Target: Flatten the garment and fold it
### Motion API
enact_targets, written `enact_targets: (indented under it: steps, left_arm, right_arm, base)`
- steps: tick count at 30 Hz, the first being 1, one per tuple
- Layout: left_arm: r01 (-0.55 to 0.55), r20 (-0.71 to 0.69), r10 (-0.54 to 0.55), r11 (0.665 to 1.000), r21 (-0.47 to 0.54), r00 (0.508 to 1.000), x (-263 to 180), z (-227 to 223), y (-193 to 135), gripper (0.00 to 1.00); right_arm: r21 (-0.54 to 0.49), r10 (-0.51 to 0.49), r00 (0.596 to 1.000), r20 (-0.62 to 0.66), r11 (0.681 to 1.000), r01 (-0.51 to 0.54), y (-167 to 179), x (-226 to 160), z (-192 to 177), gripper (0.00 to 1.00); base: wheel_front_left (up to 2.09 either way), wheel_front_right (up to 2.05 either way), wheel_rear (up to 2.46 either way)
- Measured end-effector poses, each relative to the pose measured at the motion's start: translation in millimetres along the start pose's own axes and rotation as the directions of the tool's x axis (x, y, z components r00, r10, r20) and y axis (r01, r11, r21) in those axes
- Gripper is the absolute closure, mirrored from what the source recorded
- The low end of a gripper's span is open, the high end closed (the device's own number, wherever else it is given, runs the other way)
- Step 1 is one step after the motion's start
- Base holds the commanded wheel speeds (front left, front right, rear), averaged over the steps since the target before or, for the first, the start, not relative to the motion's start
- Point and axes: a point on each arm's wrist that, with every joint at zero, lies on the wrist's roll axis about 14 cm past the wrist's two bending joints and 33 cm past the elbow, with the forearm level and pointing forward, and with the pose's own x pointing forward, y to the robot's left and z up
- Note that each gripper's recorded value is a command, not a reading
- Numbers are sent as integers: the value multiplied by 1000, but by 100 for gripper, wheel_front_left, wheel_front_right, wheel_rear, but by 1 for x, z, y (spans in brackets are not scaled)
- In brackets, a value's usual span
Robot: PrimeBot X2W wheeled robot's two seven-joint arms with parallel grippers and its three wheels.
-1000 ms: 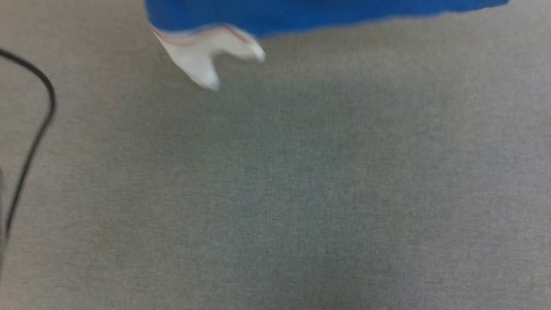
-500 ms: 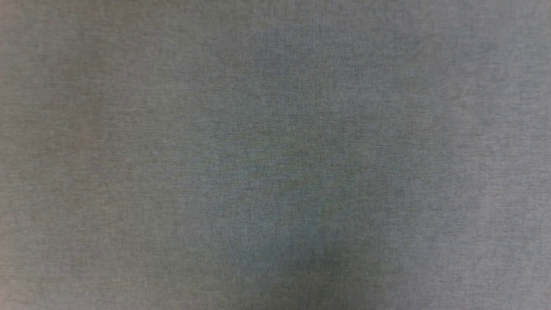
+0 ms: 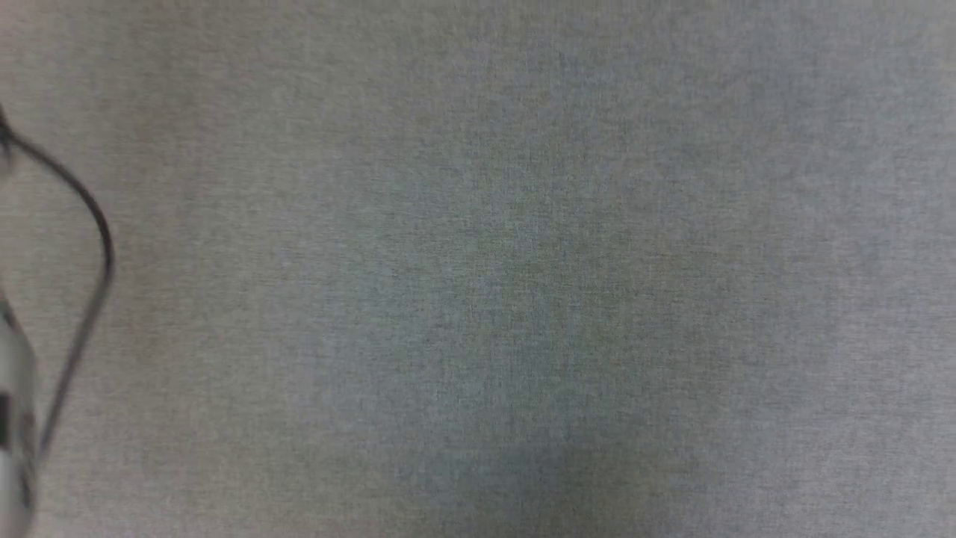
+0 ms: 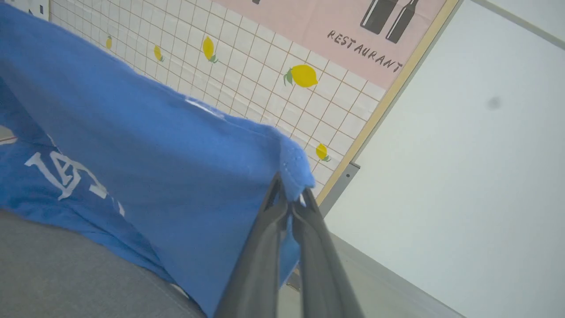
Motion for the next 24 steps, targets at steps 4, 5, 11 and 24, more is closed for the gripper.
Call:
enact_targets:
  steps: [4, 5, 11, 24]
  left_arm:
    - [-18, -63, 17, 999, -28, 998, -47, -13, 3, 100]
    - [-27, -80, 24, 999, -33, 997, -61, -15, 4, 100]
    - [-88, -229, 74, 995, -50, 971, -154, -32, 12, 100]
    - [-130, -516, 46, 983, -128, 856, -334, -29, -19, 100]
  right_arm:
    - [28, 59, 996, -62, 998, -58, 25, -28, -19, 100]
    - [38, 75, 994, -75, 997, -73, 32, -37, -23, 100]
    - [113, 172, 973, -153, 981, -156, 74, -95, -41, 100]
    - [225, 320, 891, -321, 940, -257, 127, -238, -57, 100]
  base:
    - [0, 0, 0]
    - [0, 0, 0]
    - [0, 0, 0]
    - [0, 0, 0]
